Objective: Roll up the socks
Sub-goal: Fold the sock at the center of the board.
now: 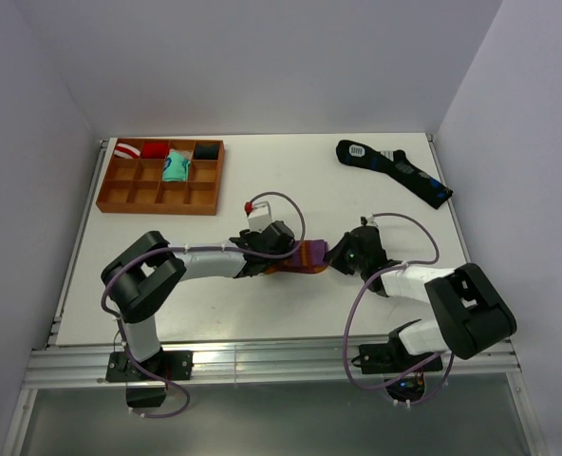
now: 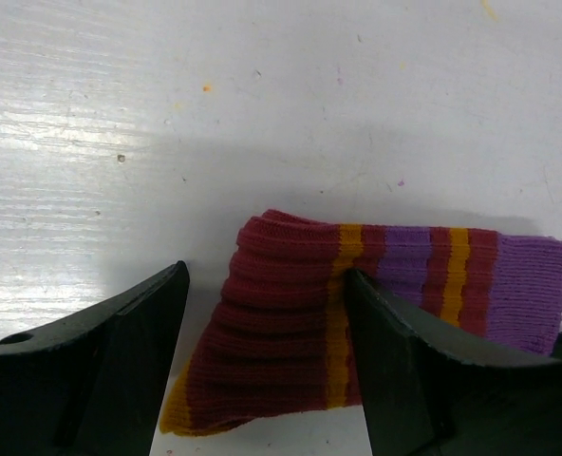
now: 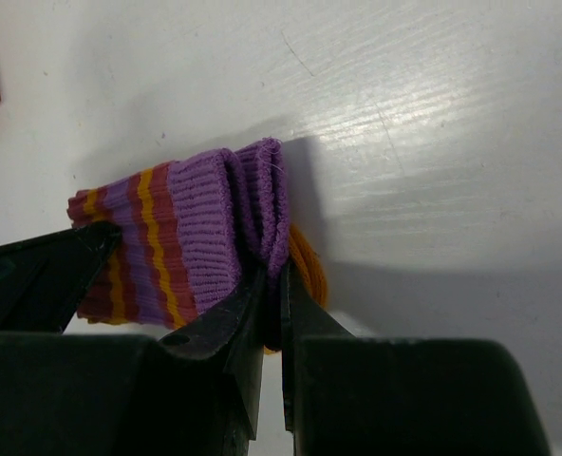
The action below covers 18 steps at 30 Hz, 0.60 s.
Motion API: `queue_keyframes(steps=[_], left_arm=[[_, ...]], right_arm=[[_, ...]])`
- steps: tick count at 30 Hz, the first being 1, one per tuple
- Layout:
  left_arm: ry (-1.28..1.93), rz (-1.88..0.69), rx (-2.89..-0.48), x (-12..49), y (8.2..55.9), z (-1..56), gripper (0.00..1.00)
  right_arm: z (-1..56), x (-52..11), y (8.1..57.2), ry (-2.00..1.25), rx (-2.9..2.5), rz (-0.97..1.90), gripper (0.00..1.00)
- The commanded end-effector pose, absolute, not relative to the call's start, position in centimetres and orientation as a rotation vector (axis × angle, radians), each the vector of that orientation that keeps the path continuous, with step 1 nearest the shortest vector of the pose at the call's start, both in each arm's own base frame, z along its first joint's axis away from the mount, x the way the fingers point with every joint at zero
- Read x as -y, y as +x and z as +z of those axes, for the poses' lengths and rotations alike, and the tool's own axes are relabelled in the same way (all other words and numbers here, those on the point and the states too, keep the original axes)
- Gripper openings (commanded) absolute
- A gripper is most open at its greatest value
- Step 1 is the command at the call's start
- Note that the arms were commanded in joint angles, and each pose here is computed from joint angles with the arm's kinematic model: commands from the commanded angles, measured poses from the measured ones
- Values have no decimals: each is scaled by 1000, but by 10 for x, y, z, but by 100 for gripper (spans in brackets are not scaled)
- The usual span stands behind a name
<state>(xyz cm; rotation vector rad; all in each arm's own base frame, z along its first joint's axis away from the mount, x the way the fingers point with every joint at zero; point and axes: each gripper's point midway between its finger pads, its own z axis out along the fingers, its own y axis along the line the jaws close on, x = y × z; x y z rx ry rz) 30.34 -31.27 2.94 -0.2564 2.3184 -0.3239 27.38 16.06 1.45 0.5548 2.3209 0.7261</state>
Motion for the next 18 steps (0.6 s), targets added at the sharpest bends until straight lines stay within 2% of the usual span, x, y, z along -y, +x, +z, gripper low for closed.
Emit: queue_keyframes(steps=[1,5,8,13,15,18], left_arm=[[-252,-147,-2411,282,286,-3,73],[-246,-123,-2419,274,281,-10,71],[-245,-52,-2425,263,278,-15,66],[-269,40,-2423,242,271,-20,57],[-291,53,-2421,234,266,-19,57],[-319,40,-2419,225,258,-18,59]], right_arm=[[-13,-149,258,544,-2438,601,0],[-17,-152,261,536,-2452,601,1],[-18,-153,263,515,-2455,598,9],[-13,-156,270,473,-2456,599,19],[-10,-159,275,445,-2456,601,23],[-6,-162,283,413,-2460,593,23]])
